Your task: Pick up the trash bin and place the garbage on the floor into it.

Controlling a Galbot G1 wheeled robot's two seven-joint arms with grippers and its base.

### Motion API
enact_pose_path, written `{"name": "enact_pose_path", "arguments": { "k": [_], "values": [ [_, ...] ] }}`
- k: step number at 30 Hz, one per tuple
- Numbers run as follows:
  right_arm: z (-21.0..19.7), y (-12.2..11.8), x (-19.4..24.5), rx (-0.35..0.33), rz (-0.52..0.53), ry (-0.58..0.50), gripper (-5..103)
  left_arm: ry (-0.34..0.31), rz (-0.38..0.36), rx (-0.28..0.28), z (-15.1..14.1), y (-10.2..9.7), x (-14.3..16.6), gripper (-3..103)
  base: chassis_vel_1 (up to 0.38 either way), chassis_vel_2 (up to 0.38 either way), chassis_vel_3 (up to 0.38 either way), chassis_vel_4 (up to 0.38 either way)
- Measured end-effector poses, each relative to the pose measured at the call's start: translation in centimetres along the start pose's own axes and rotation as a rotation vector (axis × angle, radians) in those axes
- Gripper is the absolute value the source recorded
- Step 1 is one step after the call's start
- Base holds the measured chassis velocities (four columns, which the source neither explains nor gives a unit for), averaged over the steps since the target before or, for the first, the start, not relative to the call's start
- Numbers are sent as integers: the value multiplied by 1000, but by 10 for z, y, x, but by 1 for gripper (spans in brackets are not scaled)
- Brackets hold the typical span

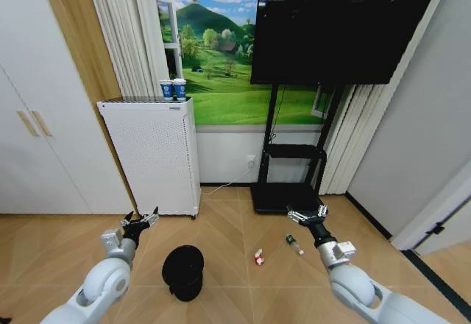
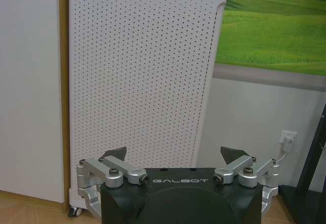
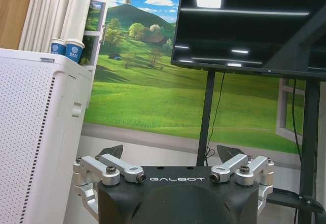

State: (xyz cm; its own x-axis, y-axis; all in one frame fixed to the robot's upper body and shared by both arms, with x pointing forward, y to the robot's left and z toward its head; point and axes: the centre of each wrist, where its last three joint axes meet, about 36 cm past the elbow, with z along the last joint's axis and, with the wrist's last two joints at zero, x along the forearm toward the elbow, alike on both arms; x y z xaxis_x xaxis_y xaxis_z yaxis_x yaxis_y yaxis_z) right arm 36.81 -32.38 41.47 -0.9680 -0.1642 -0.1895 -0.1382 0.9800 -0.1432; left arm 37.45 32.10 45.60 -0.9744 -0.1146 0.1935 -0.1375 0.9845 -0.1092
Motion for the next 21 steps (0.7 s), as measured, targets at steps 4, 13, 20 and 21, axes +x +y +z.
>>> {"name": "enact_pose_path", "arguments": {
  "k": [4, 13, 20, 21],
  "values": [
    [0, 0, -1, 0, -1, 0, 100, 1, -4, -2, 0, 1, 1, 100, -82, 38, 53, -54],
    [2, 1, -2, 3, -3, -2, 100, 2, -10, -3, 1, 4, 3, 100, -91, 131, 103, -133],
    [11, 3, 4, -4, 9, -29, 100, 5, -5, 15, 8, 0, 4, 100, -157, 158, 155, -137],
    [12, 3, 4, -7, 11, -32, 100, 6, -5, 16, 9, 0, 4, 100, -68, 107, 41, -5]
  ]
}}
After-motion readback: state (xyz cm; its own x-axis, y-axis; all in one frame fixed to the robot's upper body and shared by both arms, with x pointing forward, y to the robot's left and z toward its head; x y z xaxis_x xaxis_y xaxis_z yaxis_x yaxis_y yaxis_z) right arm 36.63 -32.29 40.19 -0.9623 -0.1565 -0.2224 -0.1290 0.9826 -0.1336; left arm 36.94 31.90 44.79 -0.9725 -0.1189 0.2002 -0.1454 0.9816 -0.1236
